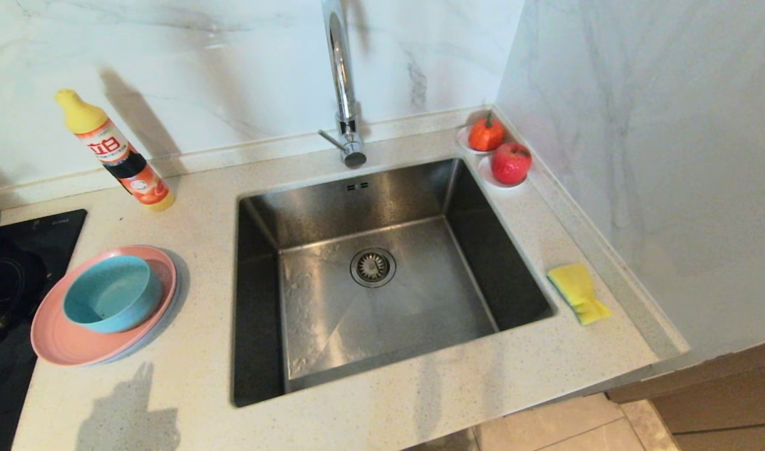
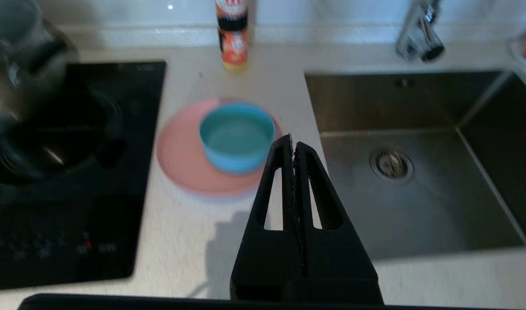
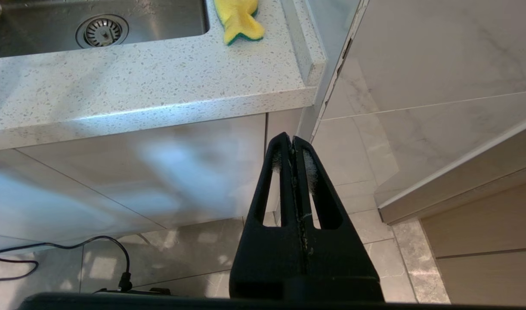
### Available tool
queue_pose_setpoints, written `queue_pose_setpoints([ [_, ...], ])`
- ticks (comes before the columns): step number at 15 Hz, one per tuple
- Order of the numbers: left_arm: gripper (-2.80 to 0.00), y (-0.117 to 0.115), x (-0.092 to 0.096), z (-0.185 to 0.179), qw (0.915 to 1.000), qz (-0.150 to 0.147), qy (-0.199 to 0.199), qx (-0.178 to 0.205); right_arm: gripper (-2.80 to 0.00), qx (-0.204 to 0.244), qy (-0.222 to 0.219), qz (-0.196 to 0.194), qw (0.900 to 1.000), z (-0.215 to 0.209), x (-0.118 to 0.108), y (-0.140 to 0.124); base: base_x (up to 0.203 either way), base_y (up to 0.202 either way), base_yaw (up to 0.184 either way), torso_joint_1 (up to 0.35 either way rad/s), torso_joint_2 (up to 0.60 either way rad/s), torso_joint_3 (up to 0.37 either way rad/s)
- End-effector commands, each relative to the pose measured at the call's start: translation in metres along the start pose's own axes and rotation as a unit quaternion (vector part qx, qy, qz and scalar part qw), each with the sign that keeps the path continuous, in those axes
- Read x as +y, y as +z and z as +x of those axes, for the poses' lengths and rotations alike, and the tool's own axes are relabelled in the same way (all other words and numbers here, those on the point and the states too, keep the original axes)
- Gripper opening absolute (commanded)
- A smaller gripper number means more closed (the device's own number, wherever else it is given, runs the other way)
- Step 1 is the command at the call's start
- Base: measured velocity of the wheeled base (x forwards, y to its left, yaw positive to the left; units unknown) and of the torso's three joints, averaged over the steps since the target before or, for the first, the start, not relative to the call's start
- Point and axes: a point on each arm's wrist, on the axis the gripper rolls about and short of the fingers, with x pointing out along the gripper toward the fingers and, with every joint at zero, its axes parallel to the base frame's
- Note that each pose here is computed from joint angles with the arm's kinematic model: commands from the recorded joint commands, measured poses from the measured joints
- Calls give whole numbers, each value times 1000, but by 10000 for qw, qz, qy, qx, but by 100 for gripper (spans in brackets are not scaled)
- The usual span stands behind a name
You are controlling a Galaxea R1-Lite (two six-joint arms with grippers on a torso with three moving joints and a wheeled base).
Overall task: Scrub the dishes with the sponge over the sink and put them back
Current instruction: Grab the dish soap
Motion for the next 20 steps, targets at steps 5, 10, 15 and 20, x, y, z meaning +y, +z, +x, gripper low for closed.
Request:
queue_pose_setpoints([
  [5,-280,44,-21,158,9900,115,570,1286,-280,2,2,0,10000,0,0,0,0,0,0,0,0,0],
  [10,-280,3,-31,266,9820,125,1341,1326,-280,2,2,0,10000,0,0,0,0,0,0,0,0,0],
  [15,-280,-23,-36,321,9810,-13,1743,854,-280,2,2,0,10000,0,0,0,0,0,0,0,0,0],
  [20,0,-52,-25,350,9772,-115,1977,769,-280,2,2,0,10000,0,0,0,0,0,0,0,0,0],
])
